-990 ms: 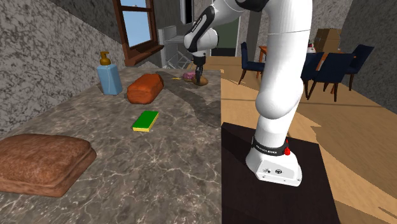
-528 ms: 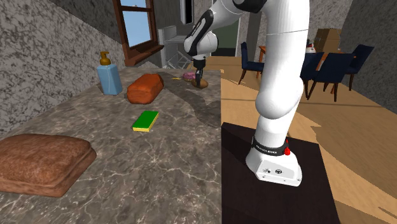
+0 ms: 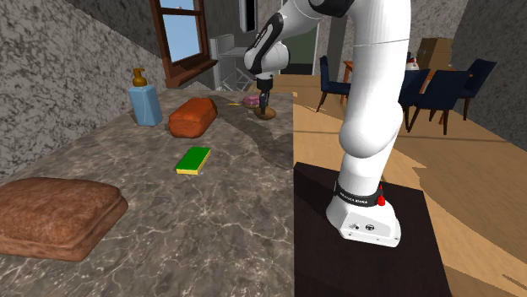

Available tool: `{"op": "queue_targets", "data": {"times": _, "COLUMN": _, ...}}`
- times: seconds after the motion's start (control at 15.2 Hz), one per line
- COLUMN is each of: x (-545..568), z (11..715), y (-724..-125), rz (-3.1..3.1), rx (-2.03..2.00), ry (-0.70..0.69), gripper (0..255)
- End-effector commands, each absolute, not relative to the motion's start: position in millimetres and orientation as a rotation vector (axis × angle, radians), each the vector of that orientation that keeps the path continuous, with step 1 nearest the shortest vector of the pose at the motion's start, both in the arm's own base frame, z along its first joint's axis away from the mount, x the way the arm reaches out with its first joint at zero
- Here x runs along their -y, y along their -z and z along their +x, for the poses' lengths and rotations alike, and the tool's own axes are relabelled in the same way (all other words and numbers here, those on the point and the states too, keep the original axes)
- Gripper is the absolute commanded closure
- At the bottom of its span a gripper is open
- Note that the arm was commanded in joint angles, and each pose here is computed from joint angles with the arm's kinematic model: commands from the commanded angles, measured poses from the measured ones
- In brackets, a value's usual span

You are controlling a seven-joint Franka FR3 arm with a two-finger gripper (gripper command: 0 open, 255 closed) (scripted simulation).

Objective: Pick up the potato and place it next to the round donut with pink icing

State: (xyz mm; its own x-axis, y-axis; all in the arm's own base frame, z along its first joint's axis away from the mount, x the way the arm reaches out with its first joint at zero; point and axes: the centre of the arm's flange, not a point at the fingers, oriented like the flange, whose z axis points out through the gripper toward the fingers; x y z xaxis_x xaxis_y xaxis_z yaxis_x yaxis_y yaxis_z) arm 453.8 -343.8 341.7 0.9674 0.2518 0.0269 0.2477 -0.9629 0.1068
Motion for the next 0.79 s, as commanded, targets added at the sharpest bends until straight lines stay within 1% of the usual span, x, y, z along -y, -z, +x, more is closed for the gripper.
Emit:
{"op": "queue_targets", "data": {"times": 0.0, "x": 344, "z": 454, "y": -342, "rz": 3.014, "rx": -0.384, "ry": -0.061, "gripper": 0}}
{"op": "queue_targets", "data": {"times": 0.26, "x": 339, "z": 451, "y": -391, "rz": 3.014, "rx": -0.384, "ry": -0.061, "gripper": 0}}
{"op": "queue_targets", "data": {"times": 0.73, "x": 339, "z": 451, "y": -391, "rz": 3.014, "rx": -0.384, "ry": -0.061, "gripper": 0}}
